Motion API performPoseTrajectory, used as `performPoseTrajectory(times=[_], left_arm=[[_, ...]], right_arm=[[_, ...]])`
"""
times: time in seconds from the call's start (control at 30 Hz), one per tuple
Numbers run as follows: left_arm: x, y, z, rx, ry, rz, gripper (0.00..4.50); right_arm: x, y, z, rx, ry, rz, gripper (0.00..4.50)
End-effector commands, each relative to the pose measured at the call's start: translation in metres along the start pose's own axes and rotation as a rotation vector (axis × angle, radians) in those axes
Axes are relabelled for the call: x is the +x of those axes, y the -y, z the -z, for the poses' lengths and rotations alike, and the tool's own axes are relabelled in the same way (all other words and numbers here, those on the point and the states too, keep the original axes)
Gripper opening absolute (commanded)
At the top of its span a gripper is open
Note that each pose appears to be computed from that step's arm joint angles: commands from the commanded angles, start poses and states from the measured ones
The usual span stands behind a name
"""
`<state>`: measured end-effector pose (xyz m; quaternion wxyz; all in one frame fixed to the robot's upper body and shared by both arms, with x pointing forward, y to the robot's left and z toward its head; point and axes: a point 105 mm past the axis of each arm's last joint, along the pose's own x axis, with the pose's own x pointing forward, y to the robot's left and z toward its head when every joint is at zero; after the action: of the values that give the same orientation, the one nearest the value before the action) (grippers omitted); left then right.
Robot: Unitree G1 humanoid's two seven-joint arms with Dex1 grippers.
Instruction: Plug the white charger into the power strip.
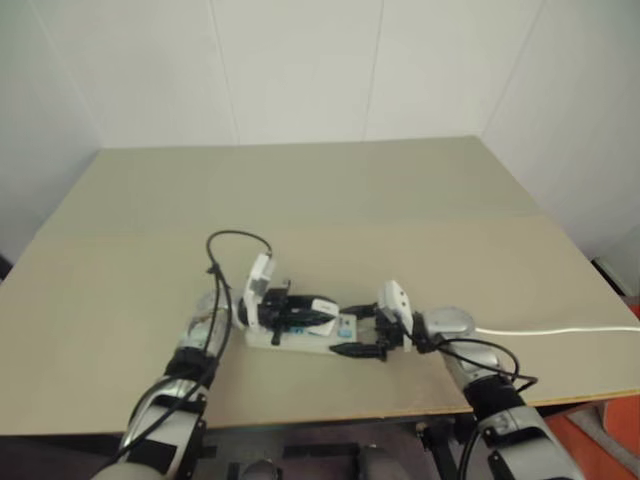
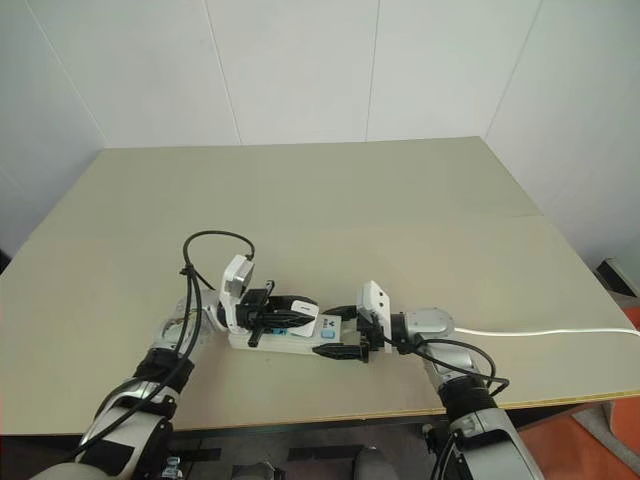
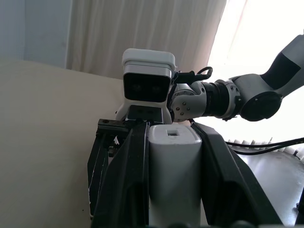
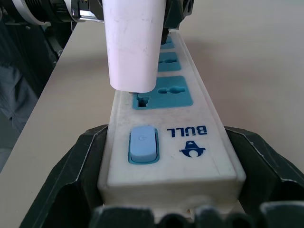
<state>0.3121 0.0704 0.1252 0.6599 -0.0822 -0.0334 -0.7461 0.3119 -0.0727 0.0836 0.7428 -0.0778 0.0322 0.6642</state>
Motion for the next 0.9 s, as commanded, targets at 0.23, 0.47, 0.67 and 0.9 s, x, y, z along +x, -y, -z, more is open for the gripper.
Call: performPoseTrajectory(times=[0.23,0.47,0.67,0.9], left_arm=[[0.003,-0.001,0.004,0.043,-0.011,0.001,1.02],[-0.004,-0.004,0.008,0.042,-0.032,-0.024,1.02],[-0.008,-0.001,0.021,0.039,-0.106,-0.022,1.02],[-0.019,-0.002,0.03,0.044,-0.158,-0.048,1.02]], right_arm=[[0.008,-0.005,-0.003,-0.026,0.006,-0.025,3.4],[0.006,-0.005,-0.001,-0.024,0.0,-0.018,3.4],[0.008,-0.004,0.0,-0.025,-0.002,-0.013,3.4],[0.007,-0.003,0.002,-0.022,-0.007,-0.01,3.4]])
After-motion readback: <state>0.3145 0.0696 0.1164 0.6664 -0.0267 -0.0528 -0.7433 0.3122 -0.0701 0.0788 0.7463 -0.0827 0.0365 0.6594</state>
